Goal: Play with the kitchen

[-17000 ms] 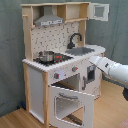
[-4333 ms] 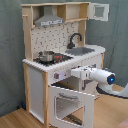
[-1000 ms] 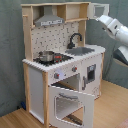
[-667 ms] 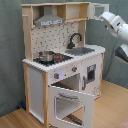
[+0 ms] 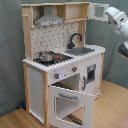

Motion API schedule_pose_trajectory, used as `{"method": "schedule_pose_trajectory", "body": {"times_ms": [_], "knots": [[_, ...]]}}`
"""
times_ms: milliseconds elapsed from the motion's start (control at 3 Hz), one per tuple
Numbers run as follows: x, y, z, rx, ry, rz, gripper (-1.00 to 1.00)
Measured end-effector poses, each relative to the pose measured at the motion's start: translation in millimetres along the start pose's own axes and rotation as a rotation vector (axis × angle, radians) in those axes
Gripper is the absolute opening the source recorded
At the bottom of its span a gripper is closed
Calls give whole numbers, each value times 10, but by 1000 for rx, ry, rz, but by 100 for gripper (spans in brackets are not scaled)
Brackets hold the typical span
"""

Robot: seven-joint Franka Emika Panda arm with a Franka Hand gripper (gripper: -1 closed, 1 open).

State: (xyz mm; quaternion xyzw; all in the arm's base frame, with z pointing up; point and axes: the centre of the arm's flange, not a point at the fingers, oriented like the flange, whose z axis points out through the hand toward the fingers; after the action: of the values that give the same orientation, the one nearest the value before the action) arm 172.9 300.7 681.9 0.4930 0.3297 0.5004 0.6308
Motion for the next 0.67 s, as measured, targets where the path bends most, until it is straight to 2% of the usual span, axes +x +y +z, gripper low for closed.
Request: {"method": "schedule_pose_trajectory", "body": {"times_ms": [667], "knots": [[-208, 206, 3, -41, -87, 78, 100]]}}
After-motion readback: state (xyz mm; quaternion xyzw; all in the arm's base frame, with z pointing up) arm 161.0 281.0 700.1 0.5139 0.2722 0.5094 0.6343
